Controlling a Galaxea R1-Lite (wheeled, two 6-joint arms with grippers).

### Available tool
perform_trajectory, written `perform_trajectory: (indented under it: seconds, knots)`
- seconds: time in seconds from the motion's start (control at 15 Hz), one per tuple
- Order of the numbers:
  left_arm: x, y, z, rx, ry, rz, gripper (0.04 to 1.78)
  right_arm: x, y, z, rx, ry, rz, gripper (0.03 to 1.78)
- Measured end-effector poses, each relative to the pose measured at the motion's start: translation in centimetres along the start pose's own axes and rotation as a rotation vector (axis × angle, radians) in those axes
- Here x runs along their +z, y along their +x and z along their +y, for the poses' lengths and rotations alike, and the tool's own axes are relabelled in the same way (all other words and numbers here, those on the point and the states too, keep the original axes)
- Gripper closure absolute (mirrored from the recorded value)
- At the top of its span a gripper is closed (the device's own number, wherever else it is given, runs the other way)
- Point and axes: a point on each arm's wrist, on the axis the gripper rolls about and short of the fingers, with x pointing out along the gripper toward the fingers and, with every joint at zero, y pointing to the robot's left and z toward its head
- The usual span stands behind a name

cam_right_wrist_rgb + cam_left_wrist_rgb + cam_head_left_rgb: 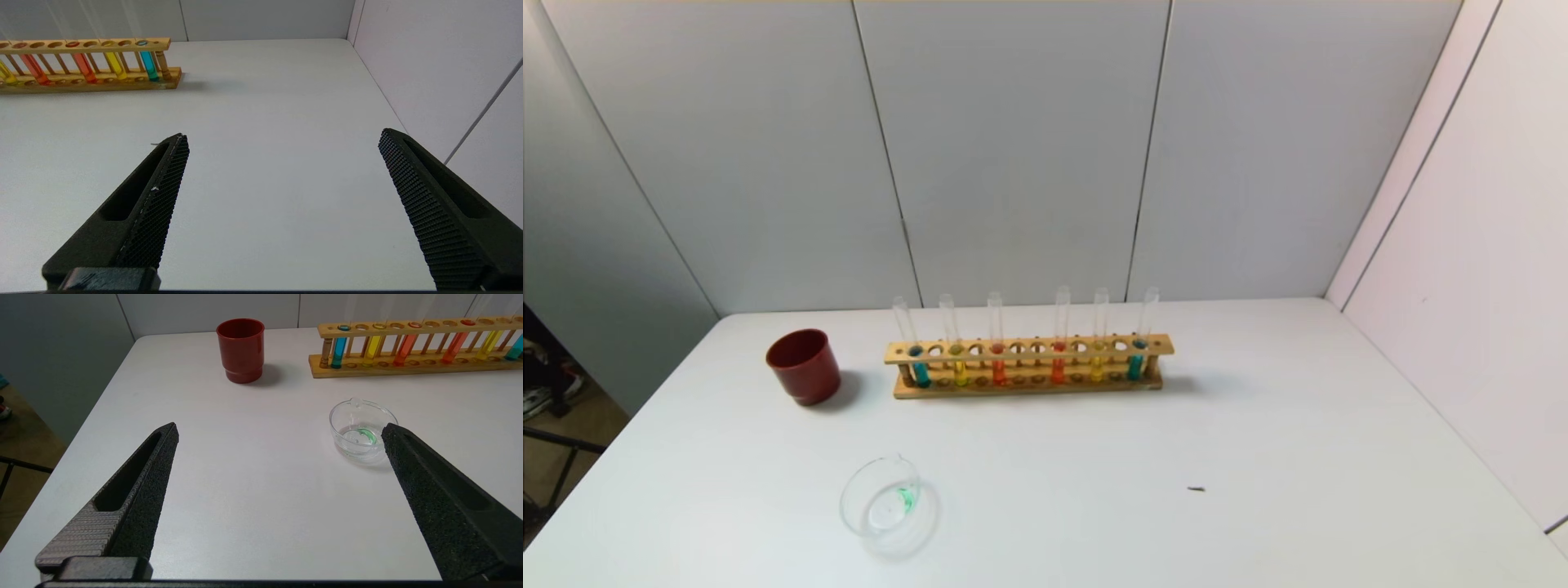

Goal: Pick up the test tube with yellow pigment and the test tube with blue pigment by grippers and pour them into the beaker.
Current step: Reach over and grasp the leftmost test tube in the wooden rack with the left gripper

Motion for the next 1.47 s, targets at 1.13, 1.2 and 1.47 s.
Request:
perform_trajectory:
  seconds: [1.13,1.2,1.47]
  knots:
    - [0.0,0.0,0.0,0.0,0.002,0.0,0.07,0.0,0.0,0.0,0.0,0.0,0.0,0.11]
    - [0.0,0.0,0.0,0.0,0.002,0.0,0.07,0.0,0.0,0.0,0.0,0.0,0.0,0.11]
    - [1.3,-0.3,0.0,-0.008,0.022,-0.015,0.07,0.0,0.0,0.0,0.0,0.0,0.0,0.11]
